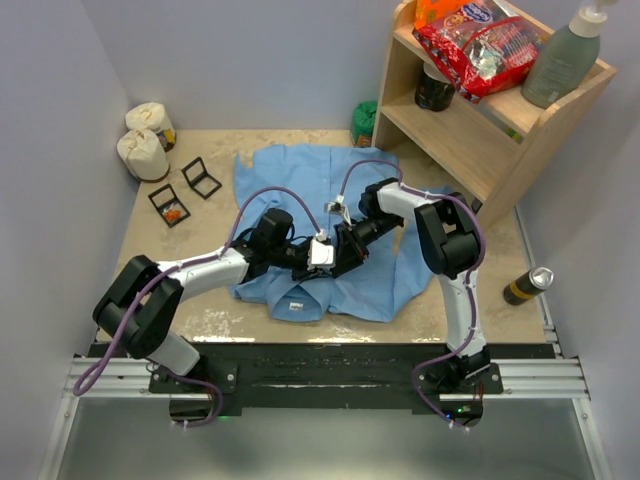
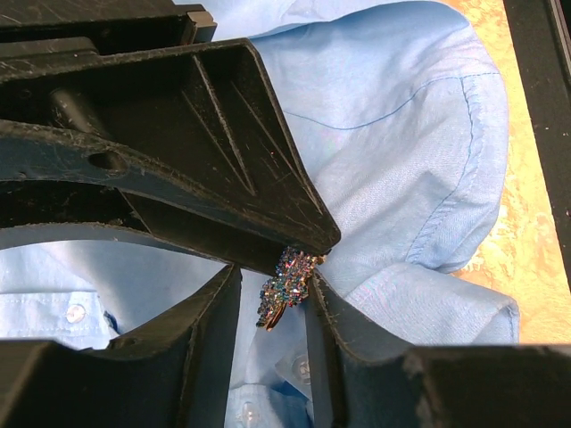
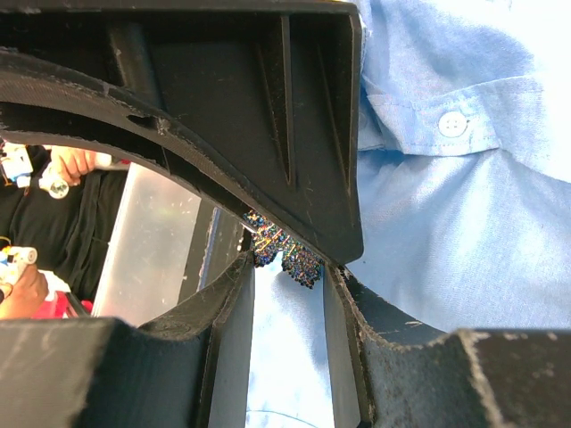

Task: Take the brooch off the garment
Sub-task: Remove the brooch from the clothes.

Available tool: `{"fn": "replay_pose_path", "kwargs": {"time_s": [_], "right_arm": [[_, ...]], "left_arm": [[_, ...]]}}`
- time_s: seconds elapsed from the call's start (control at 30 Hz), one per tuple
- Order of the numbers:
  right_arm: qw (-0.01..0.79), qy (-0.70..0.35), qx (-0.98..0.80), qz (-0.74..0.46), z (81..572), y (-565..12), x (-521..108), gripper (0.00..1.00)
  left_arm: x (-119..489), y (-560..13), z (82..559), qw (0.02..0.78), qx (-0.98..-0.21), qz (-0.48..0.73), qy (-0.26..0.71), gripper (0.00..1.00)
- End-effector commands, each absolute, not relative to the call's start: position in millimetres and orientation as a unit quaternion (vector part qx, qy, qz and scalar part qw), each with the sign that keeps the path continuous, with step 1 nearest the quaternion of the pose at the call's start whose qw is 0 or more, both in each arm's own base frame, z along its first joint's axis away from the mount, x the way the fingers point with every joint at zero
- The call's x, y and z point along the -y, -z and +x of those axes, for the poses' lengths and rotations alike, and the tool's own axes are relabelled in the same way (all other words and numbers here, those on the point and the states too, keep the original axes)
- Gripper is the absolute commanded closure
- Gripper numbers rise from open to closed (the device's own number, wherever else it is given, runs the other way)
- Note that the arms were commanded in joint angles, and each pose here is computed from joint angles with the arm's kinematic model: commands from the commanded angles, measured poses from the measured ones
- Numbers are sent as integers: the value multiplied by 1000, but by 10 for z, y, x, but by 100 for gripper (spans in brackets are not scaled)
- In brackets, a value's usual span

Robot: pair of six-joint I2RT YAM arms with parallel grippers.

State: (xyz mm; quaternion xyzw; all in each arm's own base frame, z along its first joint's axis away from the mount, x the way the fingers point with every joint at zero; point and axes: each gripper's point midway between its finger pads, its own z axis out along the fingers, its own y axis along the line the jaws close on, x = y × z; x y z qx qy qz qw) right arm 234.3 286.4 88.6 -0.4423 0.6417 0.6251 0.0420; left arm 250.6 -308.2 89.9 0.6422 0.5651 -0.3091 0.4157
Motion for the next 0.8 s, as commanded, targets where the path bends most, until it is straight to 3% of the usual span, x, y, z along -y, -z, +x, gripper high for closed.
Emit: {"fn": "replay_pose_path", "kwargs": {"time_s": [0.0,0.33,0.37,0.4,0.43,0.77], "right_arm": [[44,-646,-630,-429,2254,-1132,-2903,84],[43,-643,-630,-433,2226,-1103,-2882,84],[45,-643,-629,-435,2228,-1106,-2883,84],[45,-642,-629,-435,2225,-1101,-2881,84],[45,-642,-629,-437,2225,-1103,-2879,84],[47,-642,-628,-437,2225,-1100,-2880,84]], "left_arm": [[3117,-981,2619,439,-559,638,297,64],[3146,-1057,2680,444,-580,611,305,78],[3152,-1066,2686,444,-581,609,307,82],[3157,-1077,2687,444,-584,606,309,97],[3163,-1072,2691,443,-585,605,309,100],[3182,-1094,2670,437,-585,604,320,100]]}}
